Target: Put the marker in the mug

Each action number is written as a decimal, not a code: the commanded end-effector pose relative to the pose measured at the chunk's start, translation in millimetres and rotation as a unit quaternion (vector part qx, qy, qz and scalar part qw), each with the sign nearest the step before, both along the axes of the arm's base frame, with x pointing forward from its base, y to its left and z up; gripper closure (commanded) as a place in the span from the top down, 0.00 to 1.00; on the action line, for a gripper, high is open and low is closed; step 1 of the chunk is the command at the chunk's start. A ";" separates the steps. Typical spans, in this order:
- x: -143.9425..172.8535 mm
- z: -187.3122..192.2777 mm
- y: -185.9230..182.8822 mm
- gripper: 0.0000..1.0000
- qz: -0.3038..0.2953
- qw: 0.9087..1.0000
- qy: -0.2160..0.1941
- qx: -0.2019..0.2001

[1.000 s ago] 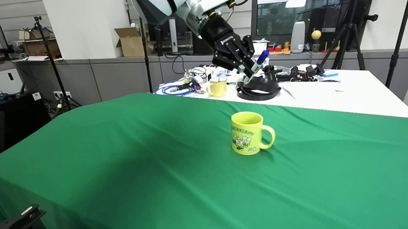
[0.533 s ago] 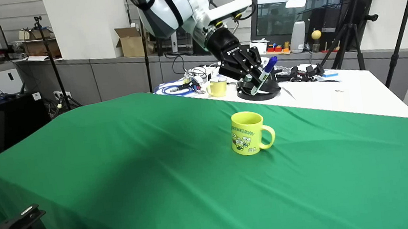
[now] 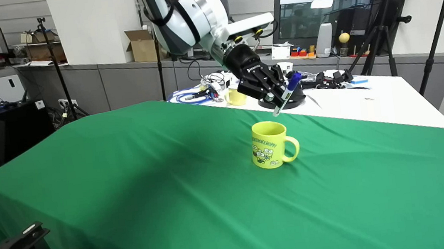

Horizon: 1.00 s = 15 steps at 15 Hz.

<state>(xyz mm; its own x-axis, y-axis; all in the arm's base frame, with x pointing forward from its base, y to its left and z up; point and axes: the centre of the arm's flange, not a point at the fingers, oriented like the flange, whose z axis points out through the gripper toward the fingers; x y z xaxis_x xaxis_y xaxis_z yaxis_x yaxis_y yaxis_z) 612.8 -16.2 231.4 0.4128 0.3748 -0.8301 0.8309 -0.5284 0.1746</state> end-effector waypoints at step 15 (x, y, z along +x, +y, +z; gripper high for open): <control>30.8 -68.8 -2.6 0.44 -0.011 1.000 0.018 0.023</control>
